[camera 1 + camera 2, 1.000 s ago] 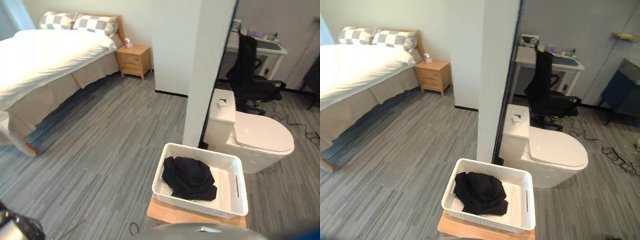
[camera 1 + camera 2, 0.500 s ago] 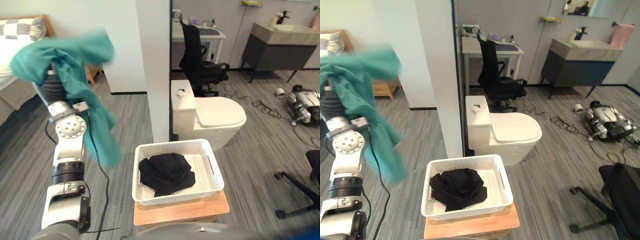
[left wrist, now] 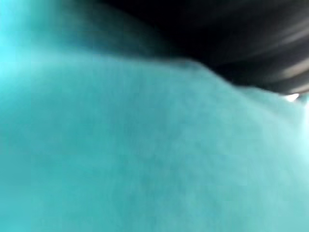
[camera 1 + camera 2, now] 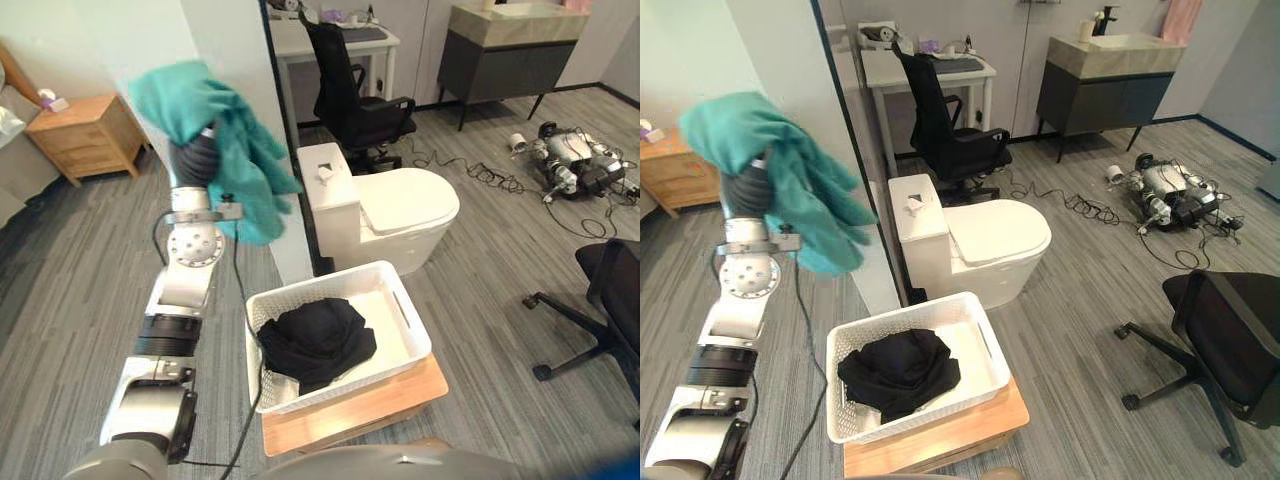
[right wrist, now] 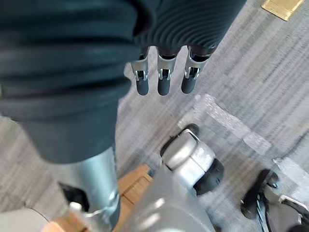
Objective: Tidy the bed and pick cloth on bed and put in laundry
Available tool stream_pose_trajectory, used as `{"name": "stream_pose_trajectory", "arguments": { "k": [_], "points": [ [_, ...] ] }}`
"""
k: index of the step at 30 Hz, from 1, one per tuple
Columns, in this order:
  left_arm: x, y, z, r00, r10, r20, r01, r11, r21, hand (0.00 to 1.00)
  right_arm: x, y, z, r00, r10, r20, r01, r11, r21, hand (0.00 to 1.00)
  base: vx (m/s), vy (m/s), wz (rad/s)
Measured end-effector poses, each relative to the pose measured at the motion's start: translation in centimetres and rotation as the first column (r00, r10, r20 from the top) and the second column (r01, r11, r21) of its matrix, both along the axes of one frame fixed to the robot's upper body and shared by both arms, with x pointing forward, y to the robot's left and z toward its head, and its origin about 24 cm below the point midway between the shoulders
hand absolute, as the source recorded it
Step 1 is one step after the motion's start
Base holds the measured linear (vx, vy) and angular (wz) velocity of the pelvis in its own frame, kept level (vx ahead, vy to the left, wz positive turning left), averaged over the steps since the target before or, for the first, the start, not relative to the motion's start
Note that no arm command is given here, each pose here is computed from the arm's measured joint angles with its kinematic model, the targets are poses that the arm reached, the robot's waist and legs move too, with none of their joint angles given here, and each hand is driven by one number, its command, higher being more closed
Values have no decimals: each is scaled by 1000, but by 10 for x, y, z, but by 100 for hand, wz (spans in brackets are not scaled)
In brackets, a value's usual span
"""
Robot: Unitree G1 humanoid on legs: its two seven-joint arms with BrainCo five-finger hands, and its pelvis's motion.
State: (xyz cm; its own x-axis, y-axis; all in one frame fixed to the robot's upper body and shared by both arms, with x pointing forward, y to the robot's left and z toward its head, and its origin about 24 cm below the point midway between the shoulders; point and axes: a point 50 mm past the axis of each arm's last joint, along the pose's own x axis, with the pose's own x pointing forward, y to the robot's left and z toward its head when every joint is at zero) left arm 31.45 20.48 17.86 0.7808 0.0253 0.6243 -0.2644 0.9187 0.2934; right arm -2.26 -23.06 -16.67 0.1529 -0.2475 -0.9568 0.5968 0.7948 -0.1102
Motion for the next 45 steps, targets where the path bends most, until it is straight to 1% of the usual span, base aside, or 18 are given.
{"name": "stream_pose_trajectory", "arguments": {
  "k": [3,8,15,16,19,20,23,25,28,32,34,35,36,37,38,39,43,45],
  "points": [
    [5,-11,-15,993,-76,-92,79,996,28,100,8,5,-2,999,31,-10,-31,999,30,0,-70,-49,-14],
    [9,-29,-34,955,-200,-219,204,979,-6,100,15,8,-3,998,65,-20,-64,996,59,0,-71,-48,-15],
    [6,-56,-68,891,-259,-374,300,953,53,100,20,10,-3,996,89,-28,-87,993,82,0,-7,-46,-11],
    [6,-60,-80,864,-255,-434,320,944,81,100,20,10,-3,995,91,-32,-88,992,87,0,1,-44,-10],
    [1,-67,-107,793,-257,-553,356,931,79,100,22,10,-3,994,105,-35,-102,991,90,0,-10,-44,-3],
    [0,-69,-110,788,-254,-561,359,929,83,100,22,9,-3,994,106,-35,-102,991,91,0,-27,-58,-2],
    [-13,-80,-140,727,-222,-649,404,903,144,100,24,8,-3,993,110,-40,-106,989,104,0,-38,-55,-2],
    [-27,-86,-167,648,-207,-733,445,884,143,100,25,7,-3,993,112,-41,-107,988,109,0,-40,-57,-3],
    [-42,-92,-190,568,-190,-801,476,869,132,100,28,6,-2,990,136,-40,-130,985,109,0,-49,-62,-5],
    [-48,-93,-205,513,-142,-846,487,860,151,100,35,4,-2,985,172,-30,-168,980,102,0,-52,-59,-8],
    [-52,-94,-213,509,-71,-858,519,820,240,100,38,2,-1,980,198,-28,-194,976,102,0,-25,-58,-4],
    [-57,-96,-220,523,1,-852,558,755,344,100,40,0,-1,978,209,-24,-206,973,101,0,-15,-56,-3],
    [-60,-95,-228,516,61,-854,582,707,402,100,43,-1,0,975,219,-18,-217,971,96,0,-14,-44,-3],
    [-61,-93,-231,508,85,-857,585,697,416,100,45,-1,0,974,226,-16,-223,970,94,0,-17,-43,-5],
    [-64,-86,-240,491,164,-856,570,682,458,100,49,-2,0,970,243,-9,-241,967,88,0,-24,-42,-10],
    [-65,-77,-246,486,235,-842,544,672,502,0,53,-3,1,968,250,-2,-249,965,83,0,-27,-42,-12],
    [-58,-50,-242,552,381,-742,440,623,647,0,63,-6,2,956,295,14,-295,953,66,0,-37,-50,-4],
    [-54,-36,-238,563,435,-702,397,603,692,0,66,-8,3,950,312,16,-313,948,58,0,-26,-44,-3]
  ]
}}
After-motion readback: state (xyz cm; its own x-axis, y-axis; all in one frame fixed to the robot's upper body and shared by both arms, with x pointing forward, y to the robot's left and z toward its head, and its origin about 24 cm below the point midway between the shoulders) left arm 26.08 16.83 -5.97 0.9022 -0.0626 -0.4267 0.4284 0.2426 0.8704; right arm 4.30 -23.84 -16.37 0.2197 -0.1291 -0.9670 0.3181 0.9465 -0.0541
